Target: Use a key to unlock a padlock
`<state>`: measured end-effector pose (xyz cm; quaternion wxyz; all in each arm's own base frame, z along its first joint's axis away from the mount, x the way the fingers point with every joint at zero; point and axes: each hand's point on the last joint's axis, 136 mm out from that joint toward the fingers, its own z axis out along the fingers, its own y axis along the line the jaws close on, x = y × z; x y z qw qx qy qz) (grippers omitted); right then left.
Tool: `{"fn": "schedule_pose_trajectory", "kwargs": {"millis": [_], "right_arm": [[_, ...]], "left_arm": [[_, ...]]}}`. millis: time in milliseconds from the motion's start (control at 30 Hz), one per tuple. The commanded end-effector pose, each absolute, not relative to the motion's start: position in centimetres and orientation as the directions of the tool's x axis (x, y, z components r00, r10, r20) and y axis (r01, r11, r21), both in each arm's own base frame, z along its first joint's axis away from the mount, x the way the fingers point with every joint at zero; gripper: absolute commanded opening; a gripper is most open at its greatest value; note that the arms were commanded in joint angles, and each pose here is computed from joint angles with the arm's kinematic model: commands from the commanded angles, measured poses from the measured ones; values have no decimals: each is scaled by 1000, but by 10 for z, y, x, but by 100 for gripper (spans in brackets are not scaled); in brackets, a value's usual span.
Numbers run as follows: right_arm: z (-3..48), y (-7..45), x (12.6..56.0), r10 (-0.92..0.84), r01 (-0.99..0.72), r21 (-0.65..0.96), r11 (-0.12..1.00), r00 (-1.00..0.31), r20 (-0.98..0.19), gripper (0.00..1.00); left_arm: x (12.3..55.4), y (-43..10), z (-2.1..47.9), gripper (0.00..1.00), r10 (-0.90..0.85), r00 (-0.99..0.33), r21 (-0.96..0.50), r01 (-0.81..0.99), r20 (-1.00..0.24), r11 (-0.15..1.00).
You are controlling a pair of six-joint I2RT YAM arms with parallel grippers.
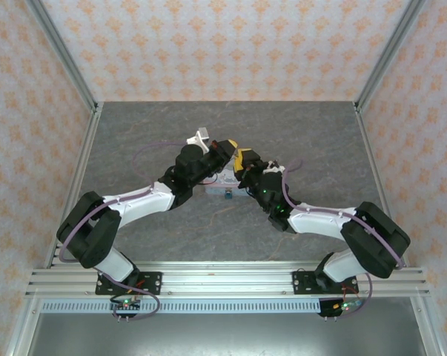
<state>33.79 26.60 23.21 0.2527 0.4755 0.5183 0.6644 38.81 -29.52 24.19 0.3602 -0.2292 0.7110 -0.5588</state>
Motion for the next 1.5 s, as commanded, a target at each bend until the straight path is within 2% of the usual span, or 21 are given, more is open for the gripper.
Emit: {"fn": "schedule_pose_trajectory", "kwargs": {"millis": [0,233,400,600,667,767,833,933,1100,1167,1367,1467], "right_arm": [[256,266,340,808,102,911,-401,-430,403,27],[254,265,341,807,103,911,-400,-431,403,9],[253,264,341,808,105,912,-397,-431,401,0],[248,260,340,816,108,920,-377,-431,385,0],[246,257,339,821,108,927,-359,-435,369,0],[241,249,336,839,119,946,-301,-439,322,0],[239,243,332,852,124,960,-250,-442,279,0],[234,235,328,866,129,978,-167,-455,208,0],[236,231,321,862,81,996,19,-505,25,0],[233,233,321,852,67,994,88,-522,-40,0],[238,244,323,831,33,995,91,-554,-58,0],[239,247,326,828,29,996,87,-558,-56,0]], "left_arm": [[383,-294,264,0,-742,-618,-964,126,-262,235],[382,-295,263,0,-739,-620,-964,124,-262,237],[382,-297,263,0,-737,-624,-964,124,-260,235],[382,-296,260,2,-739,-626,-964,87,-249,251],[381,-294,260,15,-740,-626,-963,74,-247,259],[379,-287,263,41,-747,-615,-959,56,-252,277],[379,-280,266,54,-749,-610,-955,41,-257,295],[378,-271,269,63,-736,-624,-945,12,-262,326],[372,-278,265,65,-631,-741,-930,-21,-232,367],[369,-286,262,63,-586,-781,-928,-24,-216,373],[365,-303,248,50,-548,-824,-945,-47,-148,325],[361,-310,239,47,-533,-835,-942,-55,-138,330]]}}
